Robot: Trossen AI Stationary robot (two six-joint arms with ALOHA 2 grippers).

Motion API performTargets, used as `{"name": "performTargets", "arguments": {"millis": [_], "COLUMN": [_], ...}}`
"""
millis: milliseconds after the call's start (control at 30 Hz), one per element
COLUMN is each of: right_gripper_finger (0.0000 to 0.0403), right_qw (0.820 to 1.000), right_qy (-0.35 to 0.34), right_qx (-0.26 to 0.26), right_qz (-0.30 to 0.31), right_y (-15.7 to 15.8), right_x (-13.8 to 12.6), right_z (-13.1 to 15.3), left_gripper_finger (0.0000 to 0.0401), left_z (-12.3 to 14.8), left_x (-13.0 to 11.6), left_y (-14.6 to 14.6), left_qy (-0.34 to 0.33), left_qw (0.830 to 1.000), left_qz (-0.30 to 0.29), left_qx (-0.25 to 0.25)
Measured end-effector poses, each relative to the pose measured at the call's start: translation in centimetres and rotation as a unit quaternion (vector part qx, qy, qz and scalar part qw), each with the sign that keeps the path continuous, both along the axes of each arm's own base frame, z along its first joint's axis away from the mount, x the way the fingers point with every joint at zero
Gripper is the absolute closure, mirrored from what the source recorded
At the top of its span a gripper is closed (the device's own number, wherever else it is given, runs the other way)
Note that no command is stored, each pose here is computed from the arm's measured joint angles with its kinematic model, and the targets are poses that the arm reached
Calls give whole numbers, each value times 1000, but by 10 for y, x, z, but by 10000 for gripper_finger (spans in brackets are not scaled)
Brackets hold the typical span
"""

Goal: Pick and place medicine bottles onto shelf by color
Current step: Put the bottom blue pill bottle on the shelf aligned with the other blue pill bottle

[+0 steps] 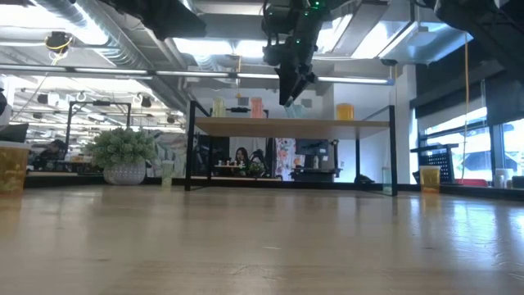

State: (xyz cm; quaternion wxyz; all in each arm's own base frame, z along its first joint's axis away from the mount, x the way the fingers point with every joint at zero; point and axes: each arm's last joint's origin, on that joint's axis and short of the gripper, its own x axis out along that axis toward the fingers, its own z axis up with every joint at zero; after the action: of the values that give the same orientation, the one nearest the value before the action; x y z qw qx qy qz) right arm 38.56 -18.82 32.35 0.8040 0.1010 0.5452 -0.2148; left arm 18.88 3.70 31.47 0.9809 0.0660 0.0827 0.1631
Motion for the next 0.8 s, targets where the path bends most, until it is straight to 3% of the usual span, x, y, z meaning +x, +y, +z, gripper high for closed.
{"name": "performTargets", "arguments": {"millis": [400,600,800], "right_gripper_finger": [276,276,276], "right_qw": [1000,1000,1000], "right_qy": [0,-5,-6], "right_qx": [0,3,3], "right_qz": [-1,-11,-11], "right_y": [0,0,0], "right_x": [0,1,1], "right_z": [0,0,0], "left_gripper_finger": [259,259,259], "left_z": [0,8,7], "left_x": [0,-4,-4], "left_y": [0,9,10], "left_qy": [0,-65,-63], "left_qw": [1000,985,982], "left_qz": [0,153,177], "left_qx": [0,-33,-30]}}
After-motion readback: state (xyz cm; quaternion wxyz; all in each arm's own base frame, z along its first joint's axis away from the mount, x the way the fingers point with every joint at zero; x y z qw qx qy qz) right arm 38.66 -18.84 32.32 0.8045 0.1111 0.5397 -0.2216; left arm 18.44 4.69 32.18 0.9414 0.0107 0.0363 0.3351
